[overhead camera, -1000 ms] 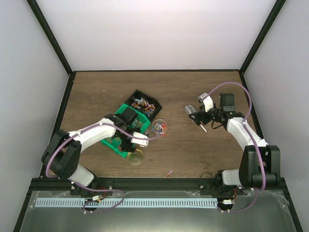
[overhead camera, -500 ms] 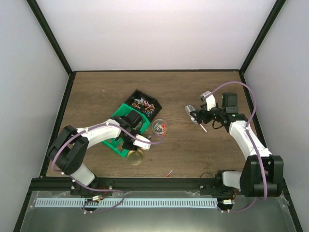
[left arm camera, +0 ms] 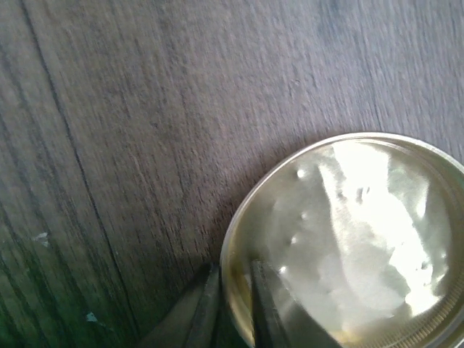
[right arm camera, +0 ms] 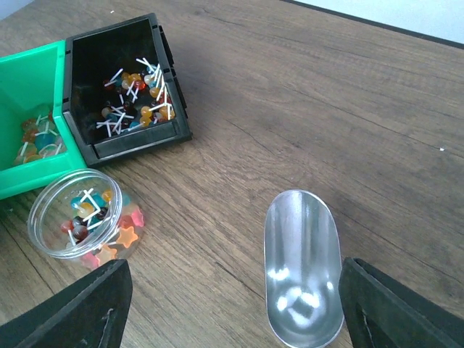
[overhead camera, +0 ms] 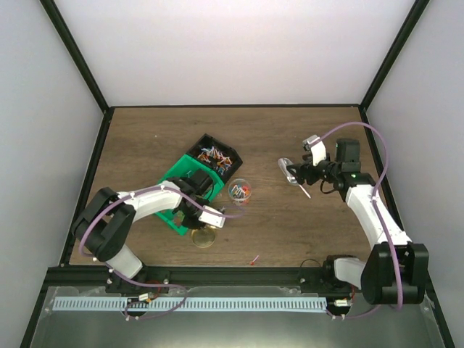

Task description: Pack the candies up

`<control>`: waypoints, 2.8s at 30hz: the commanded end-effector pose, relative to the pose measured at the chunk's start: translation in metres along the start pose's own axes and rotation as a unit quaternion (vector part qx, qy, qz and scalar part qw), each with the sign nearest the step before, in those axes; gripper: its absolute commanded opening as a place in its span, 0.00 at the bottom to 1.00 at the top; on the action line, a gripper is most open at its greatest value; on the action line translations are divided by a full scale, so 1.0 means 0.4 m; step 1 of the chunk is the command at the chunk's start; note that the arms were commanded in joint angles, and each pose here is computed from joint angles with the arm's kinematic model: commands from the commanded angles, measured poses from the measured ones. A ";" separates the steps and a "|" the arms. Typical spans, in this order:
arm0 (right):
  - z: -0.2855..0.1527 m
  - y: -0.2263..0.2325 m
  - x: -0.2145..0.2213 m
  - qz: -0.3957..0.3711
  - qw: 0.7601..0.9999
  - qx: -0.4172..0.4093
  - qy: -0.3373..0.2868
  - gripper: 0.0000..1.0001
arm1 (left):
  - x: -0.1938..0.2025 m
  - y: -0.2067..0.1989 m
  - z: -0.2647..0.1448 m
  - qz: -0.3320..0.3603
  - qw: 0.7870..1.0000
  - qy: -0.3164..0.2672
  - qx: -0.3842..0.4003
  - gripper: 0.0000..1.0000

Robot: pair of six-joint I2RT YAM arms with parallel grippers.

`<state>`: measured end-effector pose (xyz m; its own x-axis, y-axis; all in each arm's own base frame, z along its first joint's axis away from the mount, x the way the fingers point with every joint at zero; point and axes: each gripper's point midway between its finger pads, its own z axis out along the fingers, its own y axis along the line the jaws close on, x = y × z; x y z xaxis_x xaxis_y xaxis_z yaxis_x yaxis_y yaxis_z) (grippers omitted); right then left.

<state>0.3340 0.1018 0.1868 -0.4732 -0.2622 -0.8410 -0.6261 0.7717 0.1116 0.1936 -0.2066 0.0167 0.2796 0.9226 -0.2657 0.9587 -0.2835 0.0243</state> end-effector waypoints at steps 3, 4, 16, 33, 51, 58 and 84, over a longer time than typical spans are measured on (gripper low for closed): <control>-0.030 0.024 -0.015 -0.059 0.998 -0.005 -0.011 0.80 | -0.040 -0.005 -0.024 -0.053 0.997 -0.035 0.045 0.04; -0.035 0.034 -0.017 -0.072 0.997 -0.014 -0.011 0.80 | -0.048 0.000 -0.036 -0.068 0.995 -0.044 0.055 0.04; -0.127 0.376 -0.001 -0.398 0.882 -0.239 -0.080 0.58 | -0.166 0.054 -0.214 -0.196 0.935 -0.170 0.240 0.04; 0.070 0.622 0.079 -0.636 0.715 -0.274 -0.095 0.53 | -0.192 0.085 -0.209 -0.240 0.916 -0.190 0.259 0.04; 0.083 0.647 0.147 -0.641 0.691 -0.319 -0.098 0.52 | -0.212 0.108 -0.189 -0.267 0.895 -0.217 0.284 0.04; 0.087 0.654 0.147 -0.645 0.684 -0.322 -0.111 0.44 | -0.213 0.122 -0.183 -0.282 0.890 -0.215 0.287 0.06; 0.108 0.662 0.124 -0.596 0.727 -0.329 -0.091 0.02 | -0.174 0.236 -0.250 -0.327 0.883 -0.263 0.212 0.45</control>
<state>0.1696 0.3093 0.1377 0.7415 -0.3827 -0.5512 -0.6709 -0.4375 -0.5987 0.2366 -0.2696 0.1056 -0.4675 0.7892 -0.3984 0.7170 0.0749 -0.6930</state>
